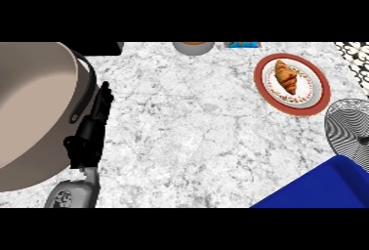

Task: Pick the pear from the tray and place it in the tiered basket

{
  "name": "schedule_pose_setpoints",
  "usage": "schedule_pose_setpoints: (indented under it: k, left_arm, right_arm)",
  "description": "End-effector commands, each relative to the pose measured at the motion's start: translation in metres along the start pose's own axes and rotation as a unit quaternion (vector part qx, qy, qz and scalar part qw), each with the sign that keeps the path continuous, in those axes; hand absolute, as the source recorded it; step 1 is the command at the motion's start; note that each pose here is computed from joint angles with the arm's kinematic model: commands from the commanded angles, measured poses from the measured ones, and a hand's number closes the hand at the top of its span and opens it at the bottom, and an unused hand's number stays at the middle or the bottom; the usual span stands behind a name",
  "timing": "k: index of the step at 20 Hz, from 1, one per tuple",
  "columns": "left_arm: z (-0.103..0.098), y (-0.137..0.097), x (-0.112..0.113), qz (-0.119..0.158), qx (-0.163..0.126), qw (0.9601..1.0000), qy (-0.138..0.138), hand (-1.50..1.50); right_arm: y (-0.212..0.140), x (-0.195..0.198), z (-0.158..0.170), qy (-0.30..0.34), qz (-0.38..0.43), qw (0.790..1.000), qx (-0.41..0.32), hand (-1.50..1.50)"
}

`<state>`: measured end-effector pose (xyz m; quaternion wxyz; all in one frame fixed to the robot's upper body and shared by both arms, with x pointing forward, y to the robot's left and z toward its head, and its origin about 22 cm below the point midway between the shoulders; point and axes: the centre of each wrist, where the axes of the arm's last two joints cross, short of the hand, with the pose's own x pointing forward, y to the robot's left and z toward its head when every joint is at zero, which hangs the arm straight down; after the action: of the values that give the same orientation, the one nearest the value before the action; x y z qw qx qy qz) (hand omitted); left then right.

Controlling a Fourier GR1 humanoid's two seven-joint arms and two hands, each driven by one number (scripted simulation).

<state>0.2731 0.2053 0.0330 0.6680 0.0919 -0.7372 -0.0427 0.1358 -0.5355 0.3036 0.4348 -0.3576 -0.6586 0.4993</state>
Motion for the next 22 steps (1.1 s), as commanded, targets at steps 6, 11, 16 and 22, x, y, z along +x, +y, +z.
schedule_pose_setpoints:
  k: [6,11,16,22]
  left_arm:
    - [-0.017,0.0,-0.009,0.001,-0.014,0.9999,-0.001,0.0]
    - [0.002,-0.006,-0.007,0.009,-0.009,0.9999,-0.009,0.0]
    - [0.003,-0.006,0.012,0.012,-0.024,0.9996,-0.006,0.0]
    - [-0.007,-0.01,0.003,0.004,-0.021,0.9997,-0.007,0.0]
  right_arm:
    - [-0.015,0.003,-0.052,0.013,0.014,1.0,-0.003,1.5]
    - [0.014,-0.021,-0.054,0.017,0.04,0.999,-0.002,1.5]
    - [0.03,-0.031,-0.069,0.072,-0.042,0.996,0.025,1.5]
    - [0.052,-0.051,-0.084,0.07,-0.152,0.985,0.047,-1.5]
